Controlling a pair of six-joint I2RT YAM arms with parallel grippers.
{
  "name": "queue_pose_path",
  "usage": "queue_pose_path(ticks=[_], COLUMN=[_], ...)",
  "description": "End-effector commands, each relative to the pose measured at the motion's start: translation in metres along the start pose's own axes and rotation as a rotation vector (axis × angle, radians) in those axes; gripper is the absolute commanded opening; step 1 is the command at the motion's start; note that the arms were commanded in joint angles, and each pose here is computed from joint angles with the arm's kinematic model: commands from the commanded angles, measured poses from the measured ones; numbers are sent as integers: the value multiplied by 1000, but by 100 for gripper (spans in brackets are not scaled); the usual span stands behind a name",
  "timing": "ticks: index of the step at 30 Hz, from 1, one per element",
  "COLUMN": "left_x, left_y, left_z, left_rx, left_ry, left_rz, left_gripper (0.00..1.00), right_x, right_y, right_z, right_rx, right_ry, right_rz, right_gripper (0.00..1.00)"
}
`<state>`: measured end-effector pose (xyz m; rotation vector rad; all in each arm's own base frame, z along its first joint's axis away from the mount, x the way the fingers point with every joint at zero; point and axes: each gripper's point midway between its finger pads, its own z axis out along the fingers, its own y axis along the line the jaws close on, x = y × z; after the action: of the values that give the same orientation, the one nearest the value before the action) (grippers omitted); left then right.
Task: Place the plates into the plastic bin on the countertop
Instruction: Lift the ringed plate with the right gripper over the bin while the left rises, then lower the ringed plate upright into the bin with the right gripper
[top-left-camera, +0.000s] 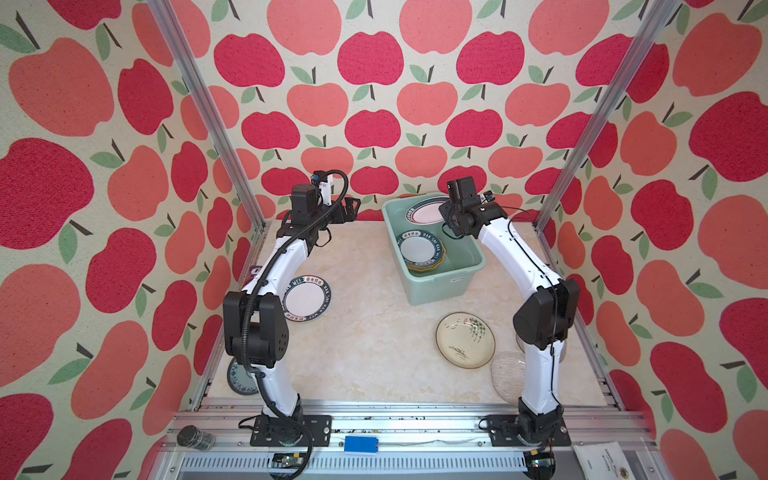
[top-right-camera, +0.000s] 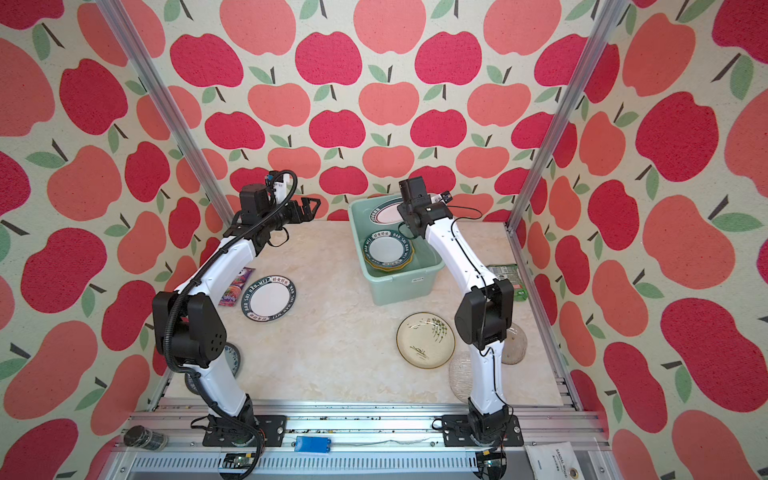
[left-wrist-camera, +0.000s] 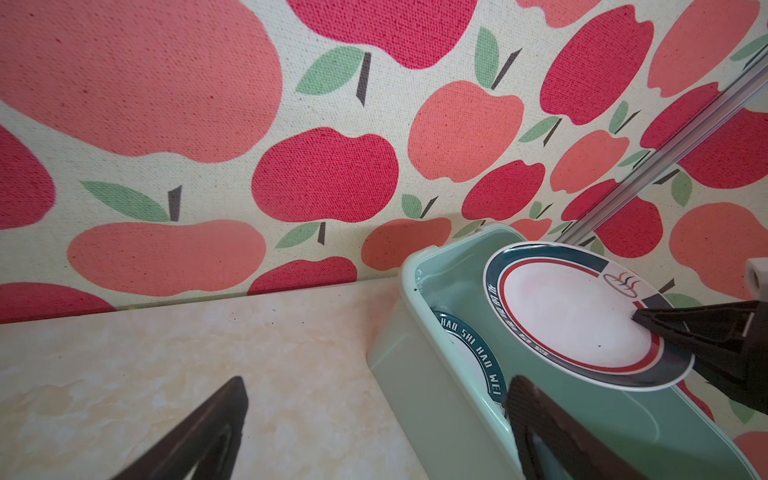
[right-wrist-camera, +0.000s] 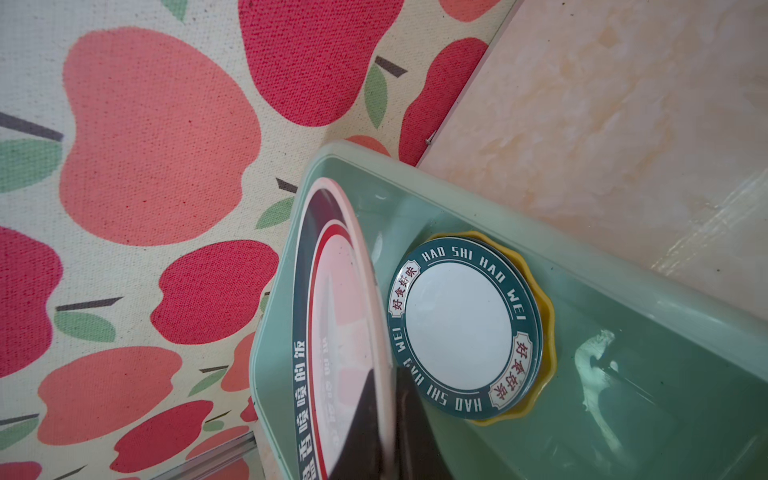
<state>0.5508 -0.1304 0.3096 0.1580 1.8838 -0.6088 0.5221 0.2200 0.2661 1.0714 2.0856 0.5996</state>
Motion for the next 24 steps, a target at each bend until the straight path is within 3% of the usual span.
queue_pose_path(ticks=[1,18,24], left_x=[-4,2,6], left_y=[6,29,33], left_z=[-1,-11,-13], left_rx=[14,-21,-30], left_ry=[-22,-27,-20], left_rz=[-23,-72,-81], left_gripper=[99,99,99], right_x=[3,55,71], right_y=[-13,-49,-55], right_z=[5,46,63], right_rx=[99,301,313], right_ry=[-7,108,140], right_rz=[102,169,169], right_gripper=[0,0,0])
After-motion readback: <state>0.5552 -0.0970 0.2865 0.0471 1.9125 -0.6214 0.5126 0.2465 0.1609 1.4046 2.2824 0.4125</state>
